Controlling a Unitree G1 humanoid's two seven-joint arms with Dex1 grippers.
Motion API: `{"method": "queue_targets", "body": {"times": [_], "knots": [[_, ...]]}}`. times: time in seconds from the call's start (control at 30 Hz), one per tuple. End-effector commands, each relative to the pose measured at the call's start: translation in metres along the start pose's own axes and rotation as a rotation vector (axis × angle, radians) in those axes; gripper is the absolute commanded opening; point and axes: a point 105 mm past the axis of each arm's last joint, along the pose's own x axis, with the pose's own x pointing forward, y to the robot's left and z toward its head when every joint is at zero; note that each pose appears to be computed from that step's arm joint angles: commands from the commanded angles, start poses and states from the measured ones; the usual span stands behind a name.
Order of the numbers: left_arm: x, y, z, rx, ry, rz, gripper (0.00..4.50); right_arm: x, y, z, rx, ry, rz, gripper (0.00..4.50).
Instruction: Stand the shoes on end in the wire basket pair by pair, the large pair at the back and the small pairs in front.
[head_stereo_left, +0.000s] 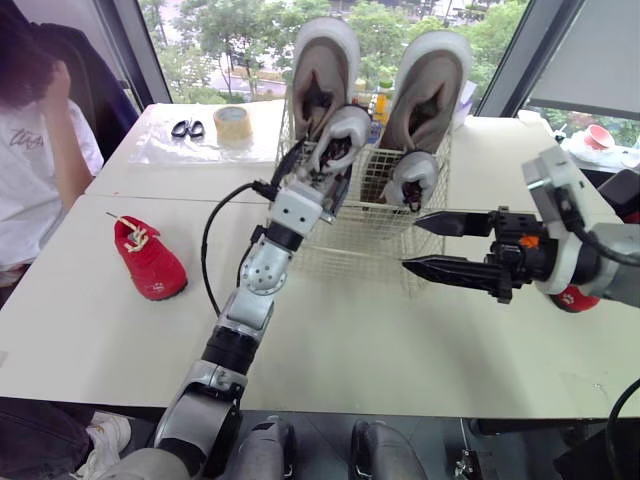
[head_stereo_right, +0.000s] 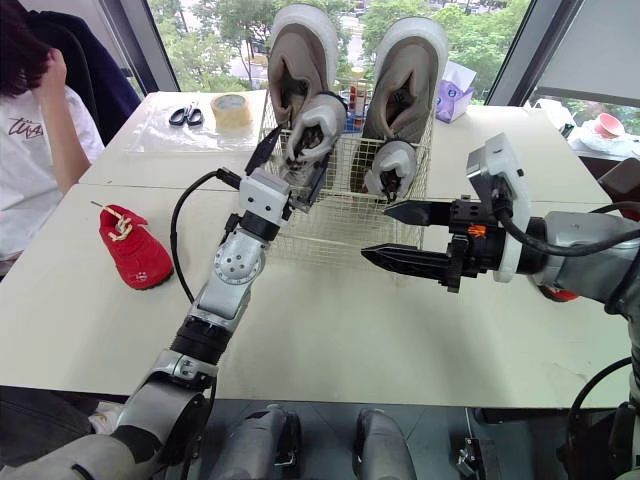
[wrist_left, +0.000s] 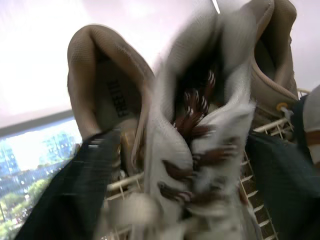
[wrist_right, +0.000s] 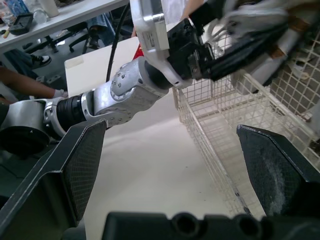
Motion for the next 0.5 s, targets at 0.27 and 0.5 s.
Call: {"method": "queue_targets", "body": {"times": [0.27,0.5], "knots": [[-0.011,0.037,0.058,-0.044,0.015,-0.158,4.44,-0.009,-0.008,0.007,-0.05,-0.035,-0.042,4.5],[-0.02,0.088,0.073,-0.409,0.218,-0.245,4.44,-0.086,-0.081,0.016,-0.089,-0.369,-0.609,4.5]]}}
